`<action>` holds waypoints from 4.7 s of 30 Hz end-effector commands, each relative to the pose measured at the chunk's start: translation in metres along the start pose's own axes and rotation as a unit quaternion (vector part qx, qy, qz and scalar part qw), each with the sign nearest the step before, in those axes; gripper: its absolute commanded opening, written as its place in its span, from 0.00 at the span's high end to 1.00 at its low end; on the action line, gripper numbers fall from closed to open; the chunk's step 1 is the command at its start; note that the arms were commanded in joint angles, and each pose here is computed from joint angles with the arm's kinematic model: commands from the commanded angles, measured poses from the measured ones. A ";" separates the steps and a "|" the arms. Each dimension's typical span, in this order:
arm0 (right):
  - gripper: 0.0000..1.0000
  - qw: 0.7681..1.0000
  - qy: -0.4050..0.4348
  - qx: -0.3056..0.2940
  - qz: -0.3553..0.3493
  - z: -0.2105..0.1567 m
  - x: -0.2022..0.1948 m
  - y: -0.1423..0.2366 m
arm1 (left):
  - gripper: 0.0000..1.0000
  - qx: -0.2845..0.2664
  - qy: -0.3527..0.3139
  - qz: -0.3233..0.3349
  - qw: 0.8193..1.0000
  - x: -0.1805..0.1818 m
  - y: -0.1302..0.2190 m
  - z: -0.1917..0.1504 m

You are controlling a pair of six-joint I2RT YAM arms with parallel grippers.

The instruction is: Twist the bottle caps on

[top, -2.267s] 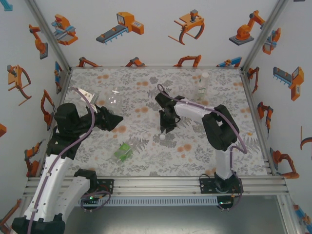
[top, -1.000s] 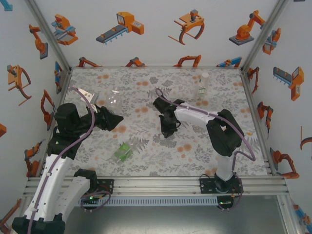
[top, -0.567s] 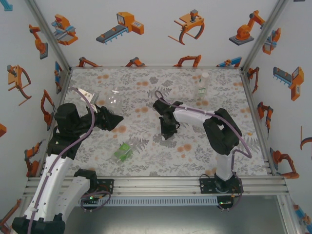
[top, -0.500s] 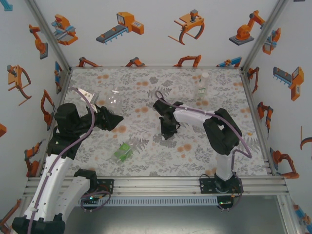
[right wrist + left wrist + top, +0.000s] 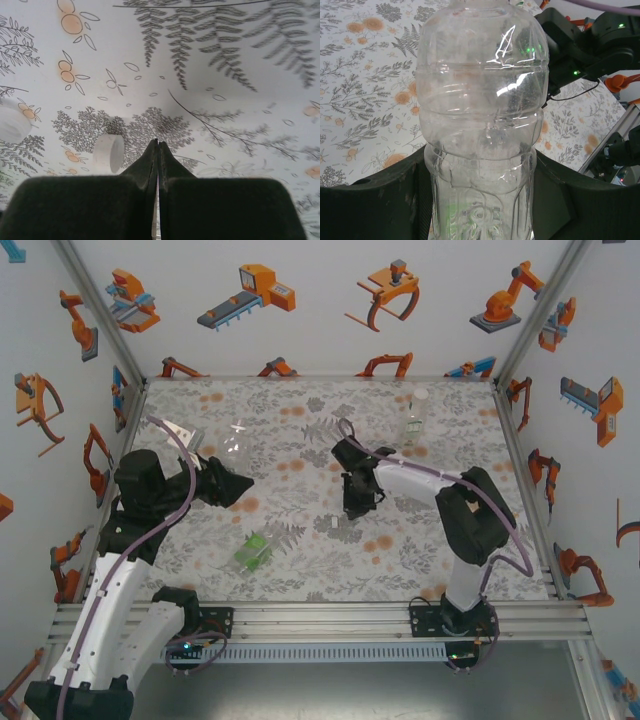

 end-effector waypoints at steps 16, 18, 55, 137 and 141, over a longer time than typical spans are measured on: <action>0.61 1.000 0.024 -0.009 -0.011 -0.017 0.049 0.008 | 1.00 -0.019 -0.007 -0.012 1.000 -0.005 0.003 0.009; 0.62 0.999 0.027 -0.003 -0.019 -0.017 0.049 0.000 | 1.00 -0.019 -0.006 -0.011 1.000 -0.005 0.002 0.008; 0.65 0.945 -0.196 0.017 0.261 -0.003 -0.046 -0.018 | 1.00 -0.011 -0.001 -0.010 1.000 -0.002 -0.001 0.008; 0.59 0.996 0.067 0.012 -0.056 -0.001 -0.004 -0.020 | 1.00 -0.010 0.007 -0.021 1.000 -0.002 -0.005 0.004; 0.59 0.996 0.065 0.016 -0.059 -0.003 -0.005 -0.021 | 1.00 -0.008 0.008 -0.024 1.000 -0.002 -0.007 0.005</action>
Point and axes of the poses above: each hand's point on the last joint's axis, 136 mm out from that joint toward the fingers, its own y axis back along the fingers, its own x axis along the line the jaws close on, z = x × y, the point moved 2 cm from there along y, back along the fingers, and after that the axes turned 5 degrees about -y, right-handed, at the moved point
